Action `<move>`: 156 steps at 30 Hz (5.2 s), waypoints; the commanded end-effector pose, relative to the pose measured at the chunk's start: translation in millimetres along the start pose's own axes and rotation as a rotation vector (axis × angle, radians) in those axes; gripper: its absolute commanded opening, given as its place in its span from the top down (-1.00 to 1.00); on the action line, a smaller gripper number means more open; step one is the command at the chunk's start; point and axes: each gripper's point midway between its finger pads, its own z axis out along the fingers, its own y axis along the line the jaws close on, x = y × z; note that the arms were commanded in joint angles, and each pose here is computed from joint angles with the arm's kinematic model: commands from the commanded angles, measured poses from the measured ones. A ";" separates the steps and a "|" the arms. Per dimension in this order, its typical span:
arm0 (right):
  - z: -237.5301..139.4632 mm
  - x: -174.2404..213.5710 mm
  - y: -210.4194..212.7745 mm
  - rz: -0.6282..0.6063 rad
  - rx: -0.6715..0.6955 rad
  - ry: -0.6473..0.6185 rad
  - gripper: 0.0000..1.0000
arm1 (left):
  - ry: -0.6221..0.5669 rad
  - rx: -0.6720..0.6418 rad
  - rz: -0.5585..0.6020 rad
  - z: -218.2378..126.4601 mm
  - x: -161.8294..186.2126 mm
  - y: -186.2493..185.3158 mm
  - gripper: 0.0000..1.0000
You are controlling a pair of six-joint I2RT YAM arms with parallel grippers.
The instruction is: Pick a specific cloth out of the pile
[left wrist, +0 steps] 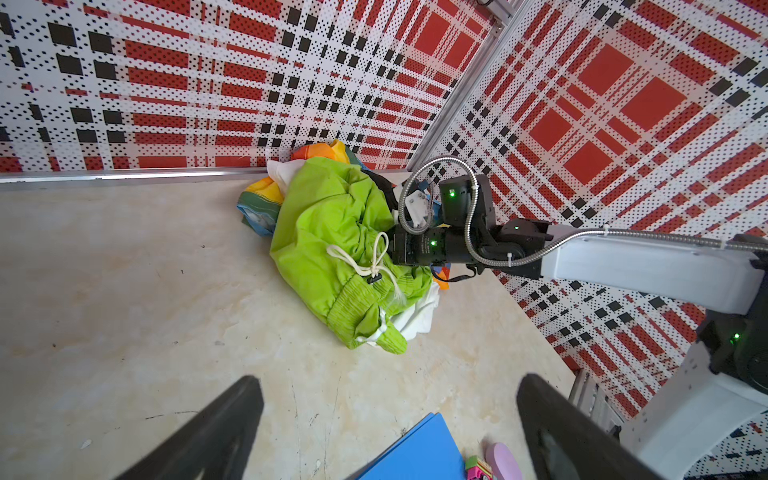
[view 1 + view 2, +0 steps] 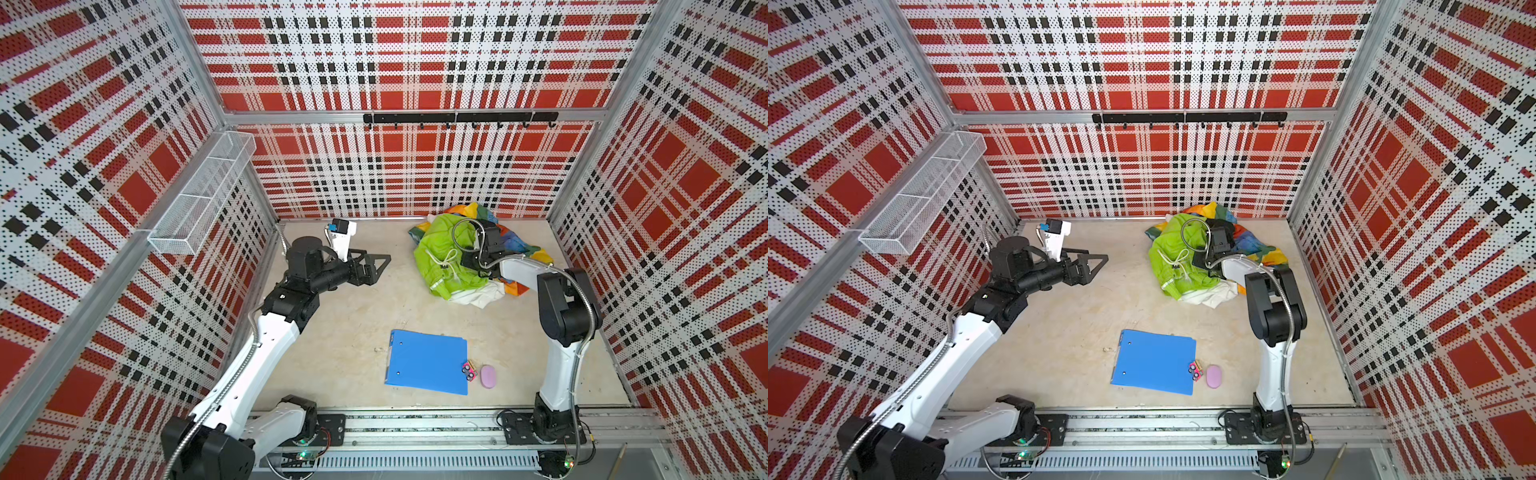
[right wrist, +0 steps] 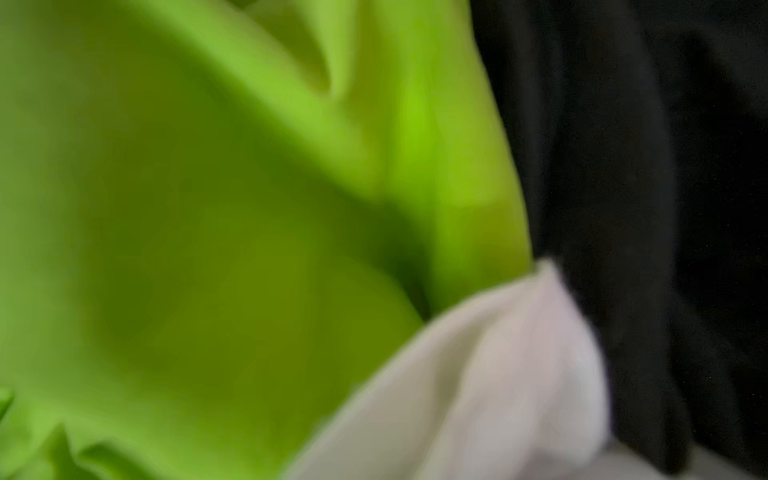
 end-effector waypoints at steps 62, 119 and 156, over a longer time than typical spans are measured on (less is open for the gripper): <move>-49.5 -42.2 -198.5 0.336 0.114 -0.138 0.41 | 0.055 0.141 0.139 0.4 21.9 -49.5 -0.99; -272.7 -184.0 -68.4 0.100 -0.108 -0.596 1.00 | 0.038 0.118 0.136 -2.0 19.7 -44.2 -0.99; -432.3 -256.3 -27.7 0.148 -0.133 -1.031 1.00 | 0.020 0.084 0.140 -3.4 18.6 -39.4 -0.98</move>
